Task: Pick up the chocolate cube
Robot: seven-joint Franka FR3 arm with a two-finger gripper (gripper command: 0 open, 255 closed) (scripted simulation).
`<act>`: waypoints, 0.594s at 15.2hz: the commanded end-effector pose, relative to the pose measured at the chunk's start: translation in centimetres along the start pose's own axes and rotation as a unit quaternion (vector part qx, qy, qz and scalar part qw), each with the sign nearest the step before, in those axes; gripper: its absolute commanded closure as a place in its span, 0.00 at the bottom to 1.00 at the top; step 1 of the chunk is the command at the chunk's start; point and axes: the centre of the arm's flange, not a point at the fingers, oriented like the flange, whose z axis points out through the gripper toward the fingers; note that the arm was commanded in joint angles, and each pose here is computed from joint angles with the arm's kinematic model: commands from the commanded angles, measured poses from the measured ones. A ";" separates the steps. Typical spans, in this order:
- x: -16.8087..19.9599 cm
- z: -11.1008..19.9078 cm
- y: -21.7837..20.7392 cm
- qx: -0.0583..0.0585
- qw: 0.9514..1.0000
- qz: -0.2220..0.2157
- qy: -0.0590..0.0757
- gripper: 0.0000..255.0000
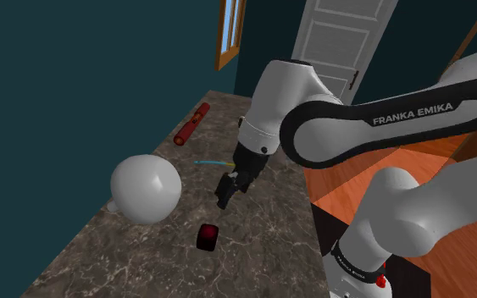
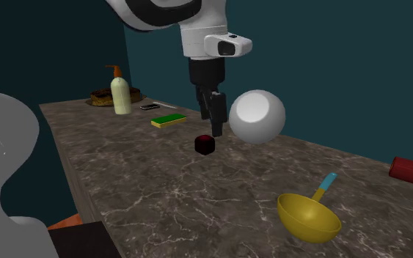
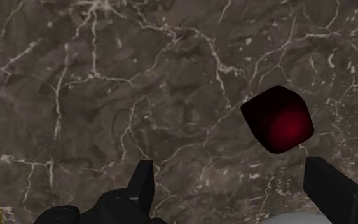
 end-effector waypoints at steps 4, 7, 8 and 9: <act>-0.7 4.3 -4.5 0.011 1.000 -0.002 0.013 0.00; -1.0 6.4 -6.2 0.015 1.000 -0.003 0.018 0.00; -1.0 7.0 -6.1 0.015 1.000 -0.003 0.018 0.00; -1.1 7.5 -6.1 0.015 1.000 -0.003 0.018 0.00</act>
